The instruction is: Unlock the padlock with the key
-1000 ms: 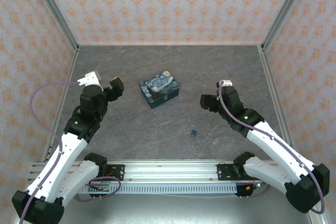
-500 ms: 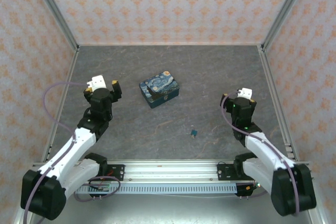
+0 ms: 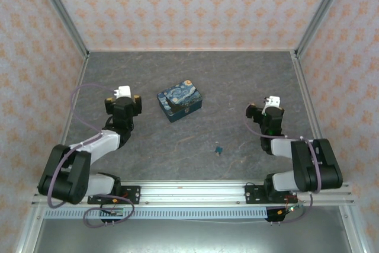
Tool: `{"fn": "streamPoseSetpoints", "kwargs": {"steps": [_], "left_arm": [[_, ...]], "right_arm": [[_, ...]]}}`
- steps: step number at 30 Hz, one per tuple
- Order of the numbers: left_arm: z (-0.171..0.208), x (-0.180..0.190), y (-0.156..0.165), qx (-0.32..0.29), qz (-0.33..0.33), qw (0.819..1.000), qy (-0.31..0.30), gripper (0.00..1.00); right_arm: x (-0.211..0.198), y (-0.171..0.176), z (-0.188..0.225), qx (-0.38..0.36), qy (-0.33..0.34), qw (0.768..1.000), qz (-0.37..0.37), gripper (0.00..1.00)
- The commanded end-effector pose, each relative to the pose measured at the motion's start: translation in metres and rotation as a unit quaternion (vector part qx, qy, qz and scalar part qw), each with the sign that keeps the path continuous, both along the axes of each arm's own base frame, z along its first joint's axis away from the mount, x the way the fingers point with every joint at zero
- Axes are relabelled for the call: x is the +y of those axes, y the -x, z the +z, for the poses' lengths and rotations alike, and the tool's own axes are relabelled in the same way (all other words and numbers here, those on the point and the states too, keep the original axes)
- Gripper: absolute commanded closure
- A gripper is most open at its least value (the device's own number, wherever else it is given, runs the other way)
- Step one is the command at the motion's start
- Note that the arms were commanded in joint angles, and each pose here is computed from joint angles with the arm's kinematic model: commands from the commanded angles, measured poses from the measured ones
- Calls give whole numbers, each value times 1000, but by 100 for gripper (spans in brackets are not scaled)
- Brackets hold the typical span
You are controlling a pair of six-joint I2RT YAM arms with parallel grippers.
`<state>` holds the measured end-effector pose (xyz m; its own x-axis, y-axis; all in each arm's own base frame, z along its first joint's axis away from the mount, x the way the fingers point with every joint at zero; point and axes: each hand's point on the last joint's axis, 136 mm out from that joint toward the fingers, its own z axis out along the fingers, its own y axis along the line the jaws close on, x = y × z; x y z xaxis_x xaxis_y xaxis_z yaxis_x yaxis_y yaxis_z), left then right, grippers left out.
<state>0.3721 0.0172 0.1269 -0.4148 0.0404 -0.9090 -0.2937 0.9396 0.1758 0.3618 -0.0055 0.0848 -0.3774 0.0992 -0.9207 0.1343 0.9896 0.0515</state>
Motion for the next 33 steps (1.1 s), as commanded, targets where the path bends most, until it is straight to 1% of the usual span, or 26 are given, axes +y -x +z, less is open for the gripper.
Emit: {"fn": "streamPoseSetpoints", "kwargs": {"steps": [1,2,4,5,6,8,9,12,13,14,15,33], "left_arm": [[0,-5,-10,-24,-30,999,-6,6],[-6,-8,-10,-22,-38,999,-5,6],[-13,-11,-12,-24,-49,998,-8,1],[-13,-10,-11,-19,-50,999,0,0],[-14,-11,-12,-22,-59,998,6,0],[-16,-7,-11,-24,-54,998,13,0],[-19,-4,-12,-26,-50,998,20,0],[-30,6,-20,-27,-40,998,44,0],[-34,8,-19,-4,-41,997,58,0],[-32,10,-21,-19,-42,997,62,0],[-33,10,-20,-12,-41,997,63,0],[-33,10,-20,-13,-42,997,62,0]], "right_arm": [[6,-20,12,-32,4,999,22,1],[6,-23,9,-30,4,999,22,1],[2,-26,5,-16,-2,1000,15,1],[3,-28,4,-7,-5,1000,18,1],[1,-30,4,-10,-11,1000,16,1],[-8,-33,2,4,-25,1000,-4,1],[-14,-34,3,0,-34,999,-15,1],[-16,-33,2,2,-34,999,-19,1],[-16,-33,3,2,-34,999,-19,1],[-16,-33,2,2,-34,999,-20,1],[-17,-33,3,1,-33,999,-20,1],[-16,-34,3,3,-29,999,-21,1]]}}
